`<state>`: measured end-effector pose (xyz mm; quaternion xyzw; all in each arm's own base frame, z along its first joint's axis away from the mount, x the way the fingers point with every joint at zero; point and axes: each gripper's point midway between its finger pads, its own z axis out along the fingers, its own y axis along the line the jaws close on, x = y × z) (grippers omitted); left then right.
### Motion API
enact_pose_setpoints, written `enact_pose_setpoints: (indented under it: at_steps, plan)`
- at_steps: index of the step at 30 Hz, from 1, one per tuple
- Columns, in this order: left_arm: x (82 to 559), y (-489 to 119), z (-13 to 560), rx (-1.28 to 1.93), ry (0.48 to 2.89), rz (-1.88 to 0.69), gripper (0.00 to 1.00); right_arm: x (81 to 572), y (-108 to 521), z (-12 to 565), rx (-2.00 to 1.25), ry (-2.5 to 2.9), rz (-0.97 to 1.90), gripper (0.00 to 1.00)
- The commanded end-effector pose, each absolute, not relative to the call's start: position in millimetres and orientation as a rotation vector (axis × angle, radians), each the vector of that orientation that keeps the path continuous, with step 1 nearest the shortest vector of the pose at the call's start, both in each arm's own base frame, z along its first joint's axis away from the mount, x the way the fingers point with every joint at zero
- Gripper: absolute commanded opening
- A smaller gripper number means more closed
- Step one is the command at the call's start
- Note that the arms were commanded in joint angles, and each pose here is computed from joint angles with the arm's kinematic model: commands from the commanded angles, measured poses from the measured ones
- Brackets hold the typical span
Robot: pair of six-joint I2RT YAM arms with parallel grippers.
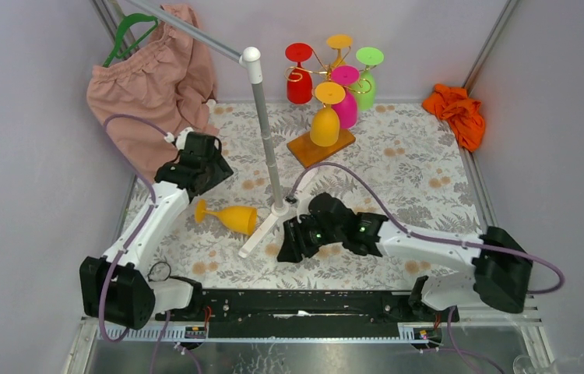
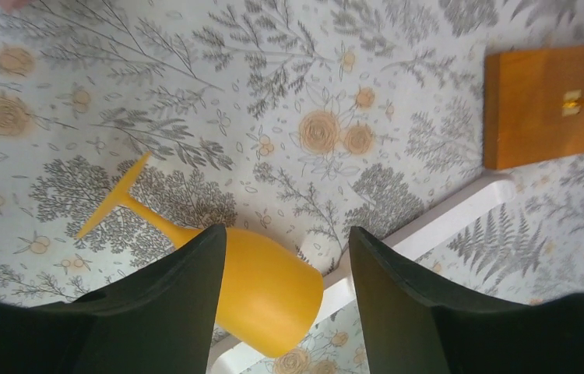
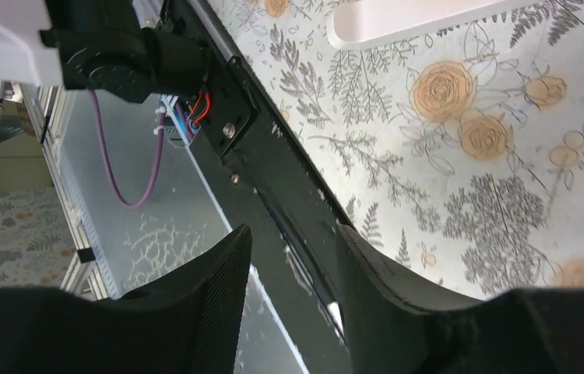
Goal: Take the wine glass off the wine glass rack
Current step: Pick up the wine glass at the center of the board.
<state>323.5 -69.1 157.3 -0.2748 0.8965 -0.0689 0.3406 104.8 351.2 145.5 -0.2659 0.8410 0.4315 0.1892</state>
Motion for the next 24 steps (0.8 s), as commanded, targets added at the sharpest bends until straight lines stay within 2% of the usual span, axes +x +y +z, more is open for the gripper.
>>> enact_pose_setpoints:
  at_steps: [1, 6, 13, 17, 24]
  plan:
    - [323.5, -46.1, 199.0, -0.79, 2.166, -0.178, 0.66, 125.5, 399.3, 166.8, -0.697, 2.224, 1.311, 0.51]
    - [318.1, -40.2, 231.3, -0.769, 2.102, -0.199, 0.67, 142.3, 434.9, 158.5, -0.686, 2.182, 1.249, 0.51]
    - [307.6, -42.1, 236.3, -0.73, 2.076, -0.245, 0.67, 179.8, 463.5, 123.1, -0.615, 2.186, 1.029, 0.52]
    - [301.2, -45.9, 236.8, -0.709, 2.067, -0.284, 0.65, 206.7, 465.7, 98.0, -0.538, 2.195, 0.861, 0.52]
    - [293.3, -34.8, 234.3, -0.698, 2.047, -0.222, 0.64, 261.1, 448.4, 86.6, -0.472, 2.127, 0.468, 0.53]
